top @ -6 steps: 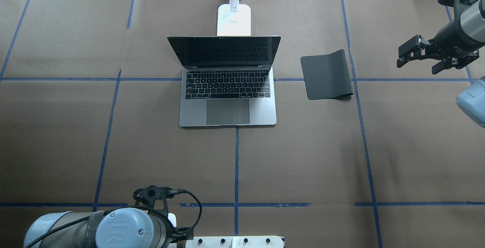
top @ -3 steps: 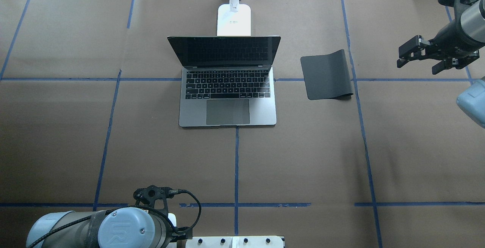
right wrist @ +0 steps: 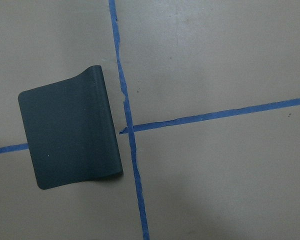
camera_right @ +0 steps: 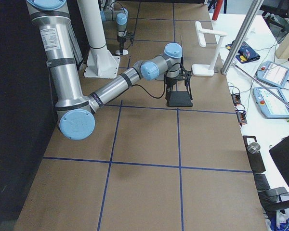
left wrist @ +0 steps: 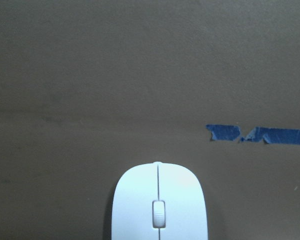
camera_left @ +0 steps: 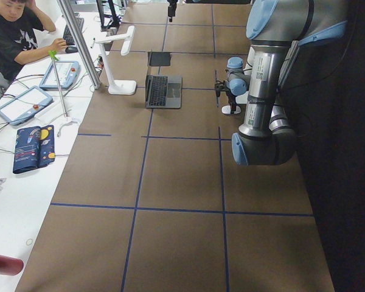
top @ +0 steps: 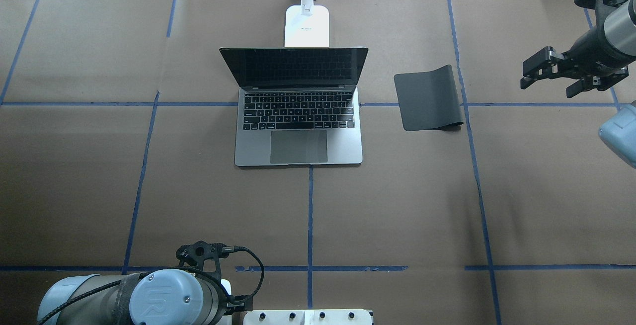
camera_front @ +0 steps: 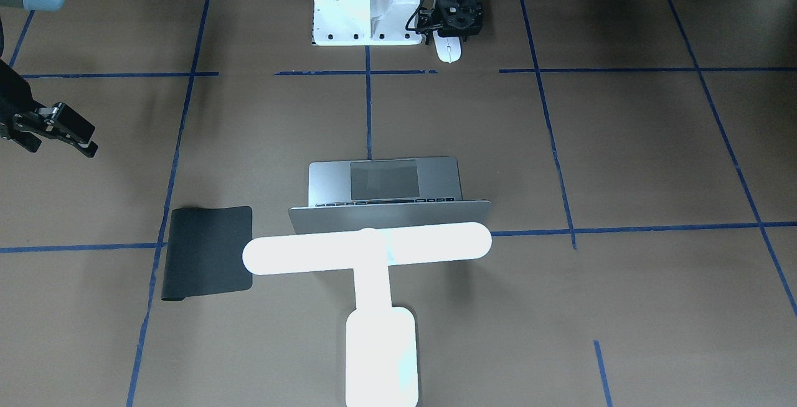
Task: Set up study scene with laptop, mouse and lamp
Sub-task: 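Lower the left gripper over the white mouse and grasp it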
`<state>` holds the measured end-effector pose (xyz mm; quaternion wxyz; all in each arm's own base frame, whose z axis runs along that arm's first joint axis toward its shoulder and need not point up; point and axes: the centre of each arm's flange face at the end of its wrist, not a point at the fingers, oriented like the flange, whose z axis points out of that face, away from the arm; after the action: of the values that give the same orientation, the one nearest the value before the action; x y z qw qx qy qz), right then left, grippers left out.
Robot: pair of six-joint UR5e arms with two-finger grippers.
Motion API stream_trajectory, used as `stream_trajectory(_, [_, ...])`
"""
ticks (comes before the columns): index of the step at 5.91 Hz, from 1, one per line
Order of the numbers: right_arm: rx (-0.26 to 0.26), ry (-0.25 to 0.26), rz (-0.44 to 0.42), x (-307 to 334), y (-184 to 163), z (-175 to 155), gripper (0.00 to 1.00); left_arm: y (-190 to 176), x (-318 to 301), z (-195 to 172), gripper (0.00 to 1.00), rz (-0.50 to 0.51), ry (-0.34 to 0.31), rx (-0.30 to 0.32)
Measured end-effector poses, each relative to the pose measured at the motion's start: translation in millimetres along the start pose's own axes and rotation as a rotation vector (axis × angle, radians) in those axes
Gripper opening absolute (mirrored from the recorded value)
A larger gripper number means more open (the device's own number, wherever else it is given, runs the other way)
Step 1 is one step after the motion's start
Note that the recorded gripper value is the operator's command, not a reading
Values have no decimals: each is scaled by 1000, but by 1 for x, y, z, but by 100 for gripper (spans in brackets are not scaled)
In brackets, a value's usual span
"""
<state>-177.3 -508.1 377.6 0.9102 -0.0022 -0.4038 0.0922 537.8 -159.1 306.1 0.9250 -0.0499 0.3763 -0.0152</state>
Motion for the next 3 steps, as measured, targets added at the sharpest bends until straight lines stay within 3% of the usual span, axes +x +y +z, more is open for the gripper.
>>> stream_trajectory(1, [0, 0, 0, 0, 0, 0, 100, -1, 0, 2, 73, -1, -3, 0])
stream_trajectory(2, [0, 0, 0, 0, 0, 0, 100, -1, -1, 3, 49, -2, -6, -1])
stream_trajectory(3, [1, -1, -1, -1, 0, 0, 100, -1, -1, 3, 37, -2, -6, -1])
